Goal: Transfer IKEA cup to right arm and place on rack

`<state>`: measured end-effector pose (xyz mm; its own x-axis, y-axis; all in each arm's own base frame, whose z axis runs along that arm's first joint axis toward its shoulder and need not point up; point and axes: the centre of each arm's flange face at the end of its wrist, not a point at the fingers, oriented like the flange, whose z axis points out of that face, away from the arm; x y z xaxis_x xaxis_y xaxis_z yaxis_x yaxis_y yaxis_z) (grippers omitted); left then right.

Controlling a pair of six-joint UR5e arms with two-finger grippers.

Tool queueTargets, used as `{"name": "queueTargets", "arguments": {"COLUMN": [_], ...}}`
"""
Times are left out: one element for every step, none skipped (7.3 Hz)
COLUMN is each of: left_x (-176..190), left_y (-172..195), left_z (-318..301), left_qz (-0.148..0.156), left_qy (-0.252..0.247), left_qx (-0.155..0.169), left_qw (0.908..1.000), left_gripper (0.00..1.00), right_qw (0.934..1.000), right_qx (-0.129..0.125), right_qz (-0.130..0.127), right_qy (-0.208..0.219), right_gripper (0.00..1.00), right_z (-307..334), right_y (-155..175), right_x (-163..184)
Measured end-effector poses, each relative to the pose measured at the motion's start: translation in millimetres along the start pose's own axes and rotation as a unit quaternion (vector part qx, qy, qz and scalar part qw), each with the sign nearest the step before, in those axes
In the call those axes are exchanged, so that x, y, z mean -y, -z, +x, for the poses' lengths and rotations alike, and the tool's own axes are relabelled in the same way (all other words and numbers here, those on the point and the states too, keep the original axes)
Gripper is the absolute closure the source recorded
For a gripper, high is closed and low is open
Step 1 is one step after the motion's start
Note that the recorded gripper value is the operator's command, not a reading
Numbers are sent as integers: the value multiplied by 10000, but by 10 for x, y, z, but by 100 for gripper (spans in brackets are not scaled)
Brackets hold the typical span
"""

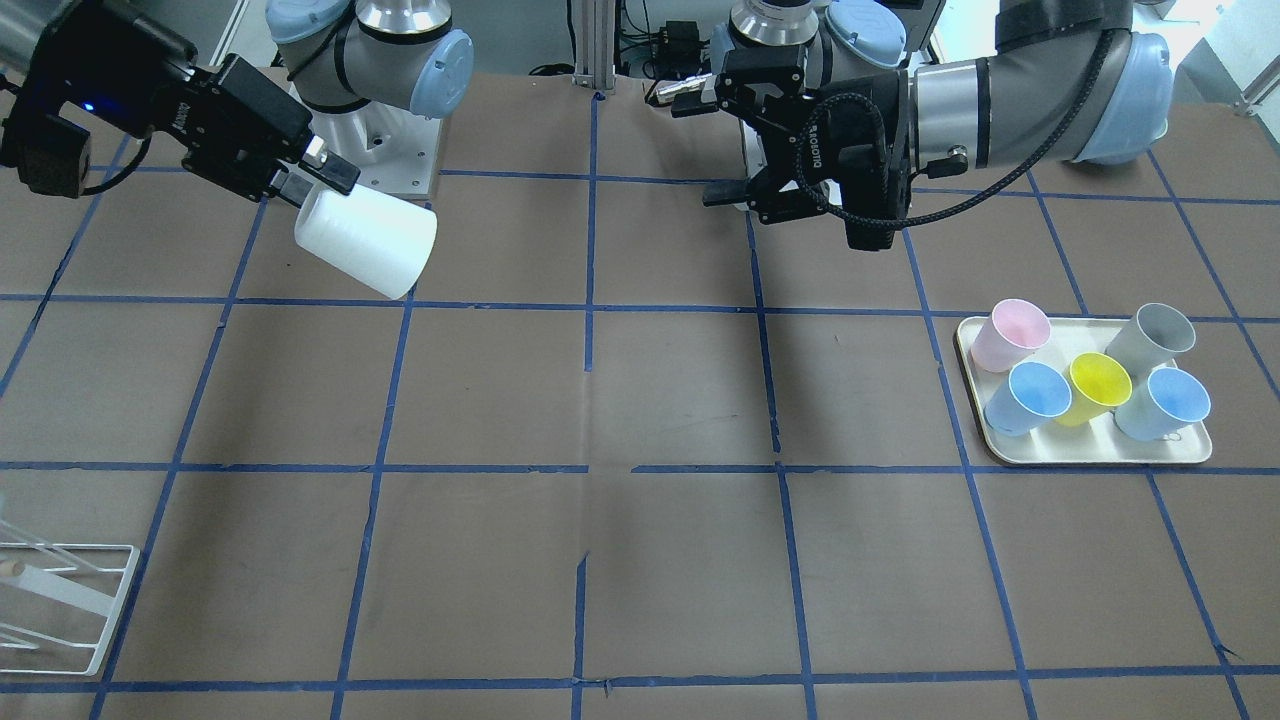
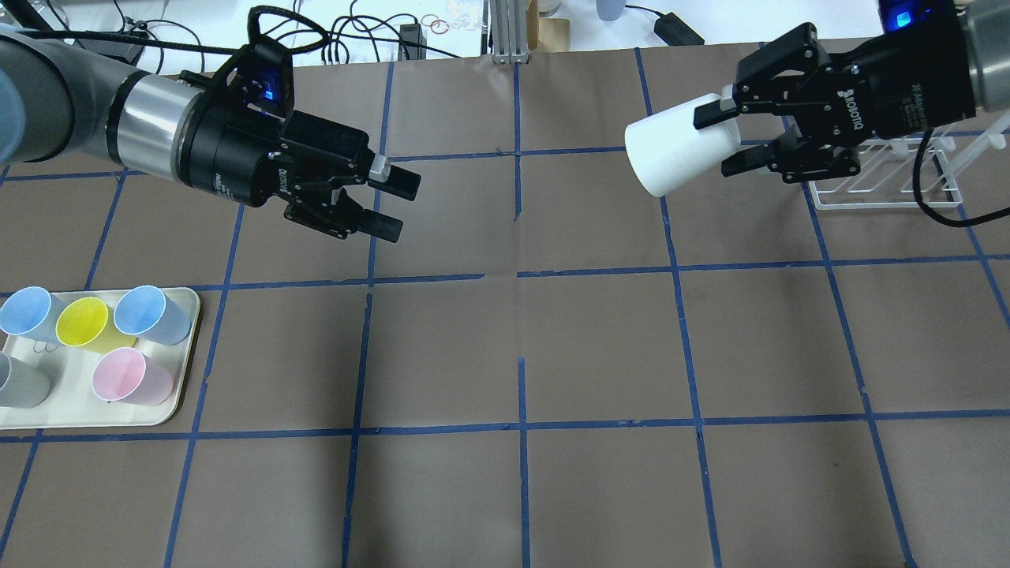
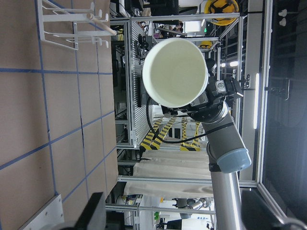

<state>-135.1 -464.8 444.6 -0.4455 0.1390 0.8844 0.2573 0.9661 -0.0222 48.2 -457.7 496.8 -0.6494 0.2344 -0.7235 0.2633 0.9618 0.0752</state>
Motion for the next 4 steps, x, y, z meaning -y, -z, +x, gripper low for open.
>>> {"name": "queueTargets", "arguments": {"left_x": [17,42,104,171], "left_y": [44,96,135,120], "left_z": [-51,-82,-102,-76], "left_qz": [-188,-240,-123,42], "left_qy": [-10,200,622,936], "left_qx": [631,1165,1675,2284], "left_qw": [9978,9927,9838,9691], "left_gripper": [0,0,0,0], "right_qw": [9977,9899,9749,9538], "right_qx": [-576,-1130,-1683,-2180], "right_qz": [60,69,53,7], "right_qy": [340,855,1458,2069], "right_gripper": [100,100,100,100], "right_z": [28,62,105,152], "right_y": [88,174,254,326], "right_x": [8,15,31,58]}}
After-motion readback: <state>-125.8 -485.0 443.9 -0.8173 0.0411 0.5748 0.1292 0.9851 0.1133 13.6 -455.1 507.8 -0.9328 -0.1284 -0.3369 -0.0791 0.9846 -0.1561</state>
